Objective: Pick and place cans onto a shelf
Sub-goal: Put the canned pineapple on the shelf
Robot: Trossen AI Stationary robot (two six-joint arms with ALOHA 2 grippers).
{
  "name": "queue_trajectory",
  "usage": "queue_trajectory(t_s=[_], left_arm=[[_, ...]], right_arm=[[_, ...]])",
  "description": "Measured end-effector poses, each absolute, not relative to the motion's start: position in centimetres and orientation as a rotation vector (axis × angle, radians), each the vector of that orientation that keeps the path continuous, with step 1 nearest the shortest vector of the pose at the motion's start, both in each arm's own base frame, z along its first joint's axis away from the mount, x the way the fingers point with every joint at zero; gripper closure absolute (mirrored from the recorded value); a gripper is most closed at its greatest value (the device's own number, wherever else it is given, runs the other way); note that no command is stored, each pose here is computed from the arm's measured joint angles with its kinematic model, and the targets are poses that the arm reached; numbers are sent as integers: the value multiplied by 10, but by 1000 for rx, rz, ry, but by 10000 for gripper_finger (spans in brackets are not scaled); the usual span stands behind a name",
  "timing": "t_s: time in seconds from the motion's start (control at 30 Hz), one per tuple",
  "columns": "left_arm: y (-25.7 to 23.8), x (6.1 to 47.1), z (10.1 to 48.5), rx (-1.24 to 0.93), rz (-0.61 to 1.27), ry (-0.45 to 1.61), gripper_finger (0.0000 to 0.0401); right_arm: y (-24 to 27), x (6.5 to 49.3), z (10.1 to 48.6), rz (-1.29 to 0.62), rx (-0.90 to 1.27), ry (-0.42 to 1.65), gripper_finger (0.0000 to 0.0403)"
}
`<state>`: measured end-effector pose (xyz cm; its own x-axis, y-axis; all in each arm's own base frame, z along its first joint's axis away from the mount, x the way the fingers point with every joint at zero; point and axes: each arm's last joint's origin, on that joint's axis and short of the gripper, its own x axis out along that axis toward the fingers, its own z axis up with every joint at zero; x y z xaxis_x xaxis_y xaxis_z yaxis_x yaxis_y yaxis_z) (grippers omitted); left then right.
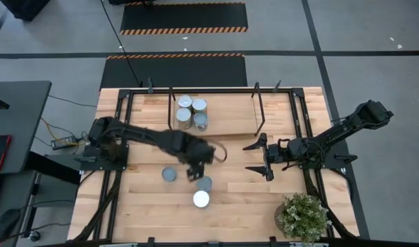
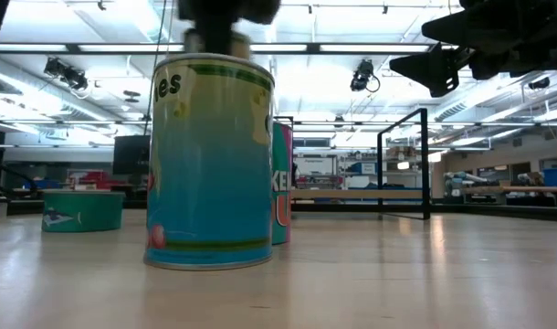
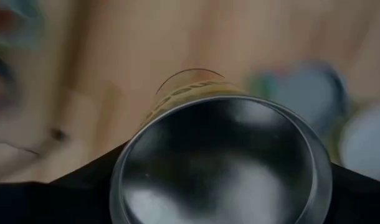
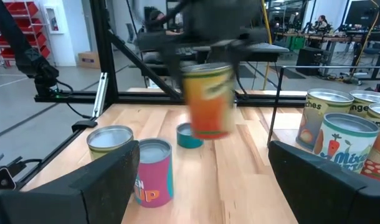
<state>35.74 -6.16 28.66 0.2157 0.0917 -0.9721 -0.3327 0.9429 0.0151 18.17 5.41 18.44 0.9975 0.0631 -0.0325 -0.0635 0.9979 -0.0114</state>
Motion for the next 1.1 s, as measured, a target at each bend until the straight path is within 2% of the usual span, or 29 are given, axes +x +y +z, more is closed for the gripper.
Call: queue_trajectory(t_s=[0.13, 0.4, 0.8, 1.1], left_arm=[[-31, 372, 293, -173, 365, 1187, 82], [26, 402, 296, -216, 353, 979, 81], [126, 417, 291, -199, 503, 957, 81], [176, 440, 285, -26, 346, 988, 80]], right_arm=[[54, 182, 185, 64, -23, 31, 39], [54, 182, 185, 64, -27, 29, 39], [52, 184, 182, 51, -36, 34, 39], [51, 186, 181, 40, -41, 41, 39]])
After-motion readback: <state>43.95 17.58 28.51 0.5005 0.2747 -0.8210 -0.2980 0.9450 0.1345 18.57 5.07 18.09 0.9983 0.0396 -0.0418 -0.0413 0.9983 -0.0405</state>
